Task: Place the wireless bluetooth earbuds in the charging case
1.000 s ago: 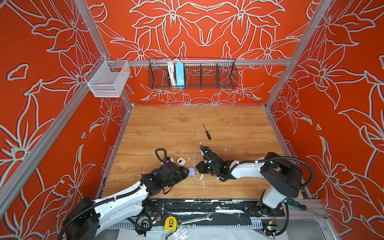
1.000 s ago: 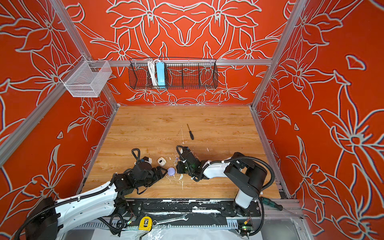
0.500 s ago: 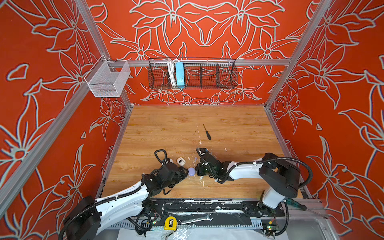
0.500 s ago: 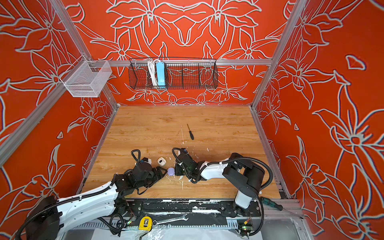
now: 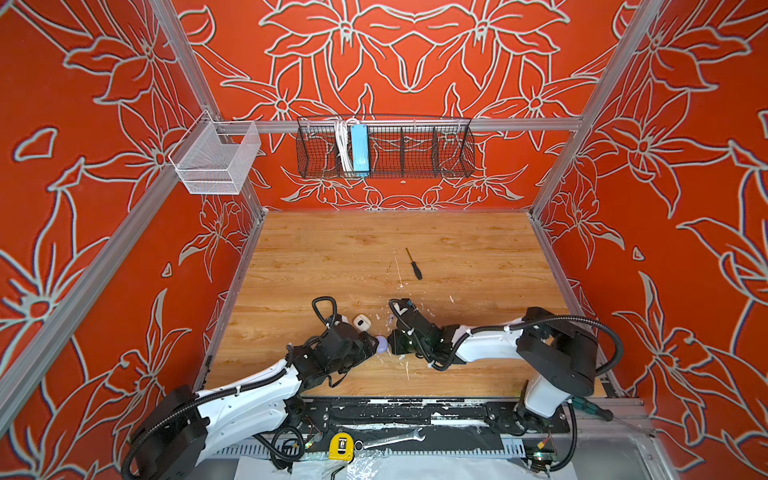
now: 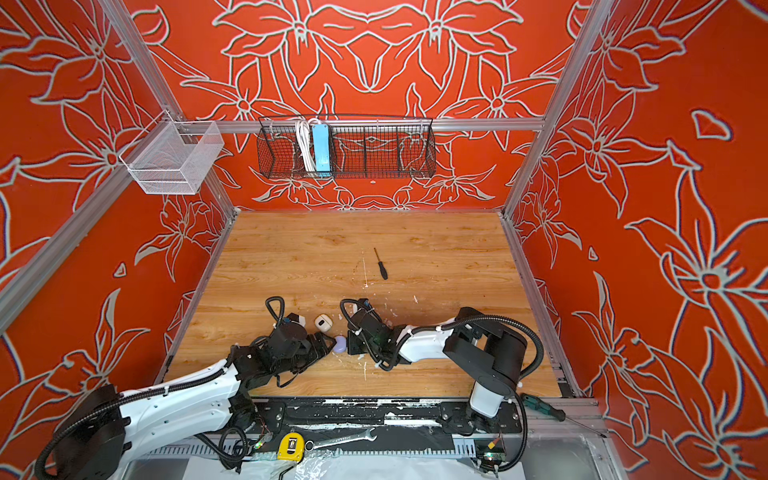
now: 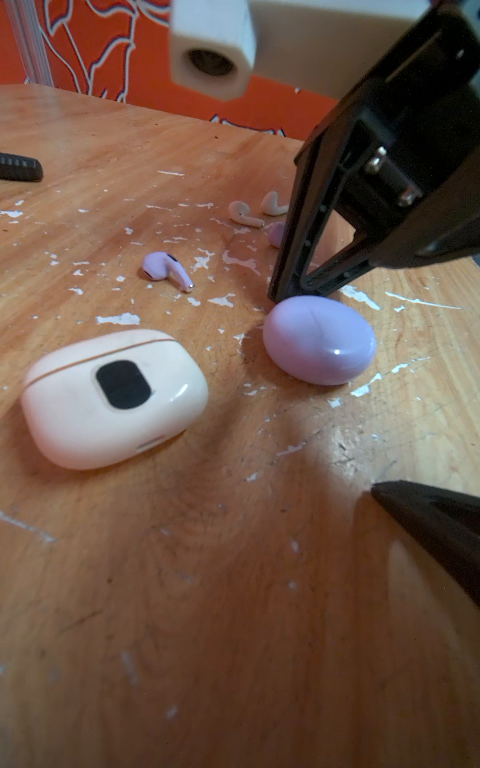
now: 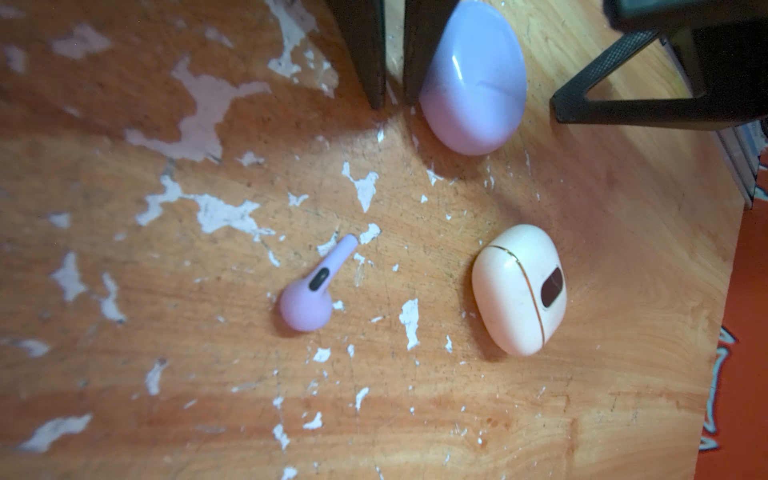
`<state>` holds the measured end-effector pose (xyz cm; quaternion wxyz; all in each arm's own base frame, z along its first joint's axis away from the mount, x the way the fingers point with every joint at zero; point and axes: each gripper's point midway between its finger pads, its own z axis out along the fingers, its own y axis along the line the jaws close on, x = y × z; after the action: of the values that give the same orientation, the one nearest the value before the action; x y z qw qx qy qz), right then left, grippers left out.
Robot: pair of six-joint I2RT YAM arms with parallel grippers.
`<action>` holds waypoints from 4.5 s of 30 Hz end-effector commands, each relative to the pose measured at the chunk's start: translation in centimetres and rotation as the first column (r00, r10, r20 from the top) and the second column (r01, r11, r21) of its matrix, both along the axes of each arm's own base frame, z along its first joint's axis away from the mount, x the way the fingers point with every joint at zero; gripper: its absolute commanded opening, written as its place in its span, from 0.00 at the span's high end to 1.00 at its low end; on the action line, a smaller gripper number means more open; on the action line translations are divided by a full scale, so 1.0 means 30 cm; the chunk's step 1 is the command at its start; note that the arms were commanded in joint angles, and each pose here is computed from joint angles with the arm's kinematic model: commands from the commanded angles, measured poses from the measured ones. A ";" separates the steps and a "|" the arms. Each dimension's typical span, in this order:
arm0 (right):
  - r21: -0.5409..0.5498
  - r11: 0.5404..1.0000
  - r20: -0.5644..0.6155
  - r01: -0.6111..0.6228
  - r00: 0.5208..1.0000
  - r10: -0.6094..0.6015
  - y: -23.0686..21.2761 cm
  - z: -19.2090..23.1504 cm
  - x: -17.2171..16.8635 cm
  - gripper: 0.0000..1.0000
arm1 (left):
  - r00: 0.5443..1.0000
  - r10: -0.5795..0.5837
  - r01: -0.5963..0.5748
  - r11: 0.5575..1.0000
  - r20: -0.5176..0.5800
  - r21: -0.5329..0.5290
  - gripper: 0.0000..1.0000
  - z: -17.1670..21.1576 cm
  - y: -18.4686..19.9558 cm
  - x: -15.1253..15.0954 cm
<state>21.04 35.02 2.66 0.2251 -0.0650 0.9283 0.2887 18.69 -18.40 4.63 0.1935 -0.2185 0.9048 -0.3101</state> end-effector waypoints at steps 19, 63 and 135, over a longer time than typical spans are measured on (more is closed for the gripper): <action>-0.060 0.995 0.005 0.076 0.997 -0.076 -0.057 -0.035 0.011 0.87 | 0.991 -0.065 0.070 0.997 -0.115 0.039 0.20 -0.064 -0.032 -0.036; -0.016 0.998 -0.004 0.064 0.998 -0.064 -0.027 -0.041 0.005 0.88 | 0.989 -0.035 0.035 0.999 -0.142 -0.002 0.20 -0.155 -0.012 -0.071; 0.223 0.973 -0.081 -0.057 0.994 0.077 0.167 0.050 0.053 0.70 | 0.995 0.093 -0.092 0.996 -0.045 0.017 0.27 -0.121 0.123 -0.088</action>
<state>23.17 39.93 3.70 0.1706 -0.0659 0.8984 0.3993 18.12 -16.92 4.10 0.2212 -0.2534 0.8744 -0.3495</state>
